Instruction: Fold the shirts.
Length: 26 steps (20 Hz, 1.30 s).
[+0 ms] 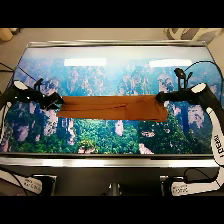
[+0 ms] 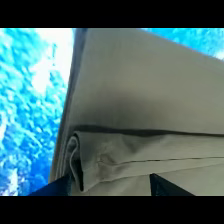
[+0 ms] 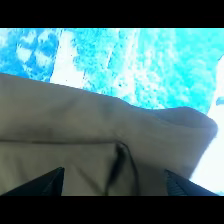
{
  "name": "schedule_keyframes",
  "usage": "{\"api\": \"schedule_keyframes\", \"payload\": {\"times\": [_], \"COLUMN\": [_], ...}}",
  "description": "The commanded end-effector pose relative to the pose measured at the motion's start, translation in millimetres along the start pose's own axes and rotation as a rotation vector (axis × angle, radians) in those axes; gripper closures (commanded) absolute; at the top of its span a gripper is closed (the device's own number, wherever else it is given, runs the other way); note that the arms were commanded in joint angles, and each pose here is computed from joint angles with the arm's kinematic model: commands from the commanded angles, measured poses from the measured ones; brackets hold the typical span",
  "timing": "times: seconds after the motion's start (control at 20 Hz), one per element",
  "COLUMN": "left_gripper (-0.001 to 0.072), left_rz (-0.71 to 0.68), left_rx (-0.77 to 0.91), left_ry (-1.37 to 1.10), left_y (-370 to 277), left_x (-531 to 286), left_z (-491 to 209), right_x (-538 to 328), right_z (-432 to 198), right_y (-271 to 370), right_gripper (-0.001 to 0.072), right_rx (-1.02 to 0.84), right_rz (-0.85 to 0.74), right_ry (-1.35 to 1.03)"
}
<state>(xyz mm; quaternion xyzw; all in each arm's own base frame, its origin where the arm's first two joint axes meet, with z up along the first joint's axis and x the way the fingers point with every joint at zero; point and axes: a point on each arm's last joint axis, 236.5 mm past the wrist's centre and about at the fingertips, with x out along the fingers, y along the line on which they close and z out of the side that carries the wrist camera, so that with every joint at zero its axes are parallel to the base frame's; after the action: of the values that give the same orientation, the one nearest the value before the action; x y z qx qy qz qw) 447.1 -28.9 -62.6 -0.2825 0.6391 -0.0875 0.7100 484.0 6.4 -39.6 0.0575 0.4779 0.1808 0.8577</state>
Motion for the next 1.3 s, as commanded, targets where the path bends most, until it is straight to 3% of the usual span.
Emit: {"api": "schedule_keyframes", "payload": {"times": [0.0, 0.25, 0.55, 0.6, 0.65, 0.7, 0.8, 1.05, 1.25], "left_gripper": [0.0121, 0.0129, 0.013, 0.0129, 0.0135, 0.0262, 0.0691, 0.0682, 0.0683], "left_rz": [-0.023, -0.029, -0.042, -0.045, -0.048, -0.053, -0.061, -0.137, -0.224], "left_rx": [0.033, 0.141, 0.234, 0.249, 0.269, 0.297, 0.457, 0.603, 0.504], "left_ry": [-0.022, -0.14, -0.132, -0.122, -0.115, -0.112, -0.137, -0.084, -0.027], "left_y": [-13.2, -53.5, -91.2, -97.7, -106.4, -117.3, -147.1, -232.6, -269.9], "left_x": [-46.6, -105.9, -110.5, -105.0, -97.4, -87.4, -60.3, 52.3, 127.1], "left_z": [9.2, 6.7, -12.3, -14.9, -17.1, -18.2, -16.1, -55.6, -84.9], "right_x": [-28.6, -11.8, 36.4, 41.4, 42.7, 39.6, 22.2, -45.2, -102.4], "right_z": [-44.6, -98.1, -76.8, -73.0, -64.6, -52.3, -16.3, 41.2, 46.6], "right_y": [-35.3, -18.0, 28.1, 33.2, 40.1, 46.9, 59.8, 114.7, 166.4], "right_gripper": [-0.0003, -0.0004, 0.0006, 0.0102, 0.0452, 0.0662, 0.0688, 0.069, 0.069], "right_rx": [0.026, 0.272, 0.34, 0.322, 0.311, 0.307, 0.271, 0.097, -0.007], "right_rz": [-0.019, 0.259, 0.384, 0.375, 0.379, 0.392, 0.412, 0.438, 0.488], "right_ry": [0.157, 0.303, 0.25, 0.242, 0.222, 0.191, 0.097, -0.028, -0.047]}}
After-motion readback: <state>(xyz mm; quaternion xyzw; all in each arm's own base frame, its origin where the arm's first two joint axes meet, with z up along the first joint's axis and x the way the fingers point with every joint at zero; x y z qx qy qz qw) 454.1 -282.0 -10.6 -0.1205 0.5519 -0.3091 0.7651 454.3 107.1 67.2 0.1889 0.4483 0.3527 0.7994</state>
